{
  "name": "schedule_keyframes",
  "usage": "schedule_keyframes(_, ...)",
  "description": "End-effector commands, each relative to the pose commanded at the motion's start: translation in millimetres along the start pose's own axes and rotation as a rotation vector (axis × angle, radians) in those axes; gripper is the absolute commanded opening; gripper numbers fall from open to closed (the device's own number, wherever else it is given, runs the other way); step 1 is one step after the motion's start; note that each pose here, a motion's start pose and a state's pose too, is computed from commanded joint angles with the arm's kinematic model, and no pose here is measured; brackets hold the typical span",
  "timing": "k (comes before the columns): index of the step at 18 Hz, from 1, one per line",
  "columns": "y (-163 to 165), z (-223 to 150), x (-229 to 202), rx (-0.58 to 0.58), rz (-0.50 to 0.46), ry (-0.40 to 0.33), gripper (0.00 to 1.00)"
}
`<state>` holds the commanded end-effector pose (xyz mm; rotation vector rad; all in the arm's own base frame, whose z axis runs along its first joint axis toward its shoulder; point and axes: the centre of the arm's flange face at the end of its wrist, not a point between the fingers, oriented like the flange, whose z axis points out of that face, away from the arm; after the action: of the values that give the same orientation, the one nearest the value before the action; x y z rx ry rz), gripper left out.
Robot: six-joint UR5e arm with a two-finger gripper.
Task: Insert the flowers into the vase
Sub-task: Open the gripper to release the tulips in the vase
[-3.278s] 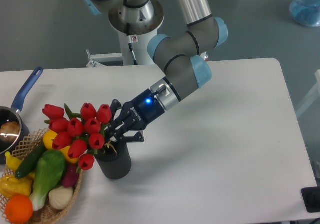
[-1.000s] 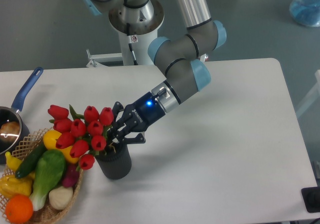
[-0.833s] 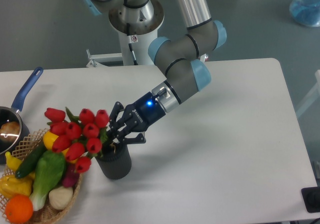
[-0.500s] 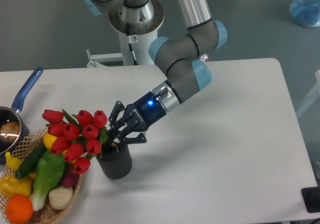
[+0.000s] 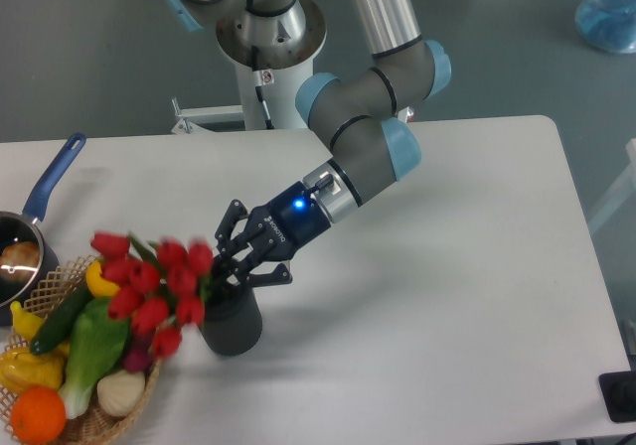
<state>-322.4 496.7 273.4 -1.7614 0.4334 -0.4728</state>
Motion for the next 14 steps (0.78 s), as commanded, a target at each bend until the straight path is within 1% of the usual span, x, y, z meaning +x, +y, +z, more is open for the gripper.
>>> schedule_keyframes(7,0,-2,-1,0.006,0.002,-0.003,0.42)
schedule_keyframes(10,1,-7,-3,0.01,0.0,-0.011,0.46)
schedule_keyframes(11,1,-13,-6,0.013,-0.002,-0.022,0.48)
schedule_keyframes(14,-2,-35,-16,0.015,0.005,-0.063,0.65)
